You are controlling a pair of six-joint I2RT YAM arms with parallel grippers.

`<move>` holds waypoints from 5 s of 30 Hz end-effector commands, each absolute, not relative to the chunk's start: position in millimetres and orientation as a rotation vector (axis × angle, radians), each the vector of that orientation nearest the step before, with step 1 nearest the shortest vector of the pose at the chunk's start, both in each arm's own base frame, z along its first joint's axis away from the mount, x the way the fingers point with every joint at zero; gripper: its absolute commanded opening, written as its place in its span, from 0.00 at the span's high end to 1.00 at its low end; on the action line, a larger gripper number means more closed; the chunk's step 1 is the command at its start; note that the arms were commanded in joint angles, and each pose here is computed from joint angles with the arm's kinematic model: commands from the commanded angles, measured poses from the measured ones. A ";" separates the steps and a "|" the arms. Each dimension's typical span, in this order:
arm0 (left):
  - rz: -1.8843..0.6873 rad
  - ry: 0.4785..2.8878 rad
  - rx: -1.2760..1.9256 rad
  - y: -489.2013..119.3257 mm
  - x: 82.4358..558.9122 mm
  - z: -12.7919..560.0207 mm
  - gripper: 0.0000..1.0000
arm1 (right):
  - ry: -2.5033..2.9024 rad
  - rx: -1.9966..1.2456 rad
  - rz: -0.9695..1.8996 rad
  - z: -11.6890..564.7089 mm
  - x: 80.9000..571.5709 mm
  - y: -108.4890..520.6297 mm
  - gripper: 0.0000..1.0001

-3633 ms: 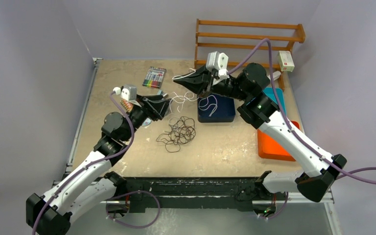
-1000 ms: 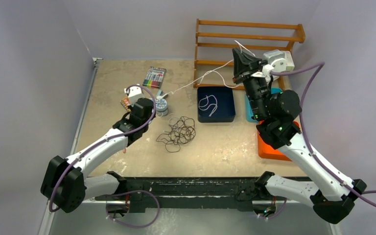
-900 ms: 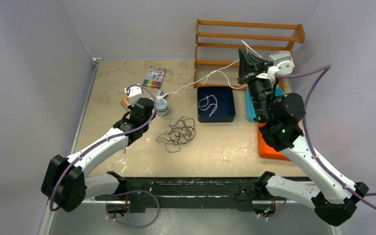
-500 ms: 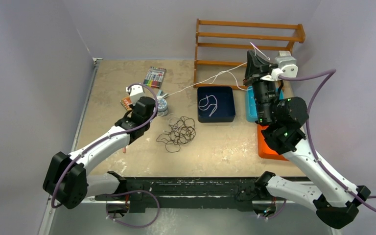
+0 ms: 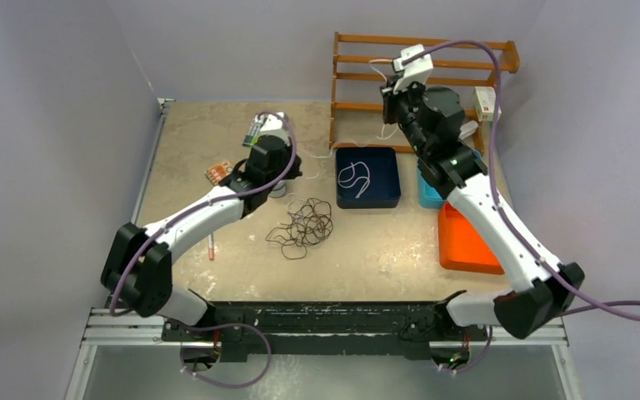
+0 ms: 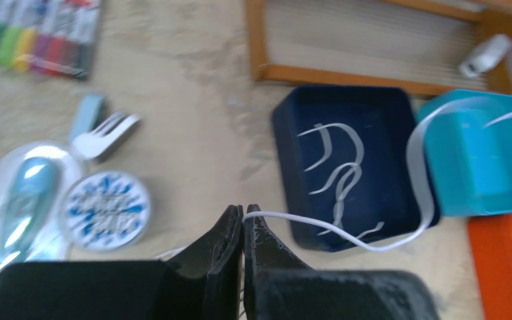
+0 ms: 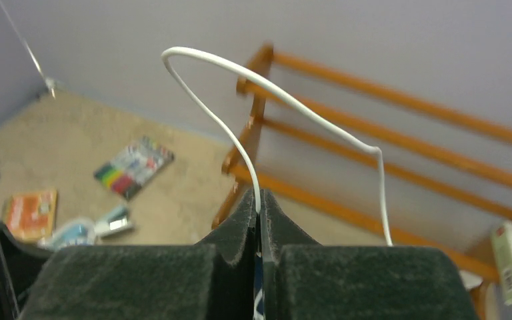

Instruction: Untangle the cables

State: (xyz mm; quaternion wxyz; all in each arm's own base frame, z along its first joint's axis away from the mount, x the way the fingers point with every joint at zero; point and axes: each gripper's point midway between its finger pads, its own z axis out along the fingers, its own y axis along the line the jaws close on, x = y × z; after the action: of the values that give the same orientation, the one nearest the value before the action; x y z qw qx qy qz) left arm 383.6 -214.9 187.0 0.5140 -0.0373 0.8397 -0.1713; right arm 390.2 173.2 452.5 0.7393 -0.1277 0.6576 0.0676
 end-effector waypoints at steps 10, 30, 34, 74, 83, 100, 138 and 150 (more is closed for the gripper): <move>-0.853 1.851 0.162 -362.2 439.9 240.6 1.00 | 1.667 -0.366 0.453 333.7 448.9 179.7 1.00; -0.725 1.959 0.119 -363.0 464.5 174.8 1.00 | 1.890 -0.214 0.387 238.9 466.0 150.6 1.00; -0.675 1.965 0.103 -356.2 467.6 175.4 1.00 | 1.900 -0.165 0.329 238.7 461.7 134.8 1.00; -0.605 2.022 0.133 -351.2 465.2 151.9 1.00 | 1.969 -0.240 0.394 218.4 437.4 141.7 1.00; -0.588 2.063 0.179 -381.1 473.7 128.5 1.00 | 2.114 -0.281 0.442 156.0 438.8 151.6 1.00; -0.566 2.019 0.152 -361.9 459.2 165.4 0.62 | 2.190 -0.284 0.387 131.4 446.0 146.2 1.00; -0.354 1.952 -0.075 -242.4 416.0 218.2 0.38 | 2.121 -0.506 0.418 175.4 440.8 179.3 0.55; -0.331 1.998 -0.098 -229.3 403.5 196.9 0.38 | 2.096 -0.413 0.373 191.0 445.9 170.6 0.54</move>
State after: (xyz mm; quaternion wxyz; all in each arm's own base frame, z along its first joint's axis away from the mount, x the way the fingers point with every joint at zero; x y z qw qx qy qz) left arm 404.1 -236.6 178.7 0.5091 -0.0174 0.8511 -0.1272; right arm 438.1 170.1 181.6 0.4519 -0.1845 0.8593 0.1528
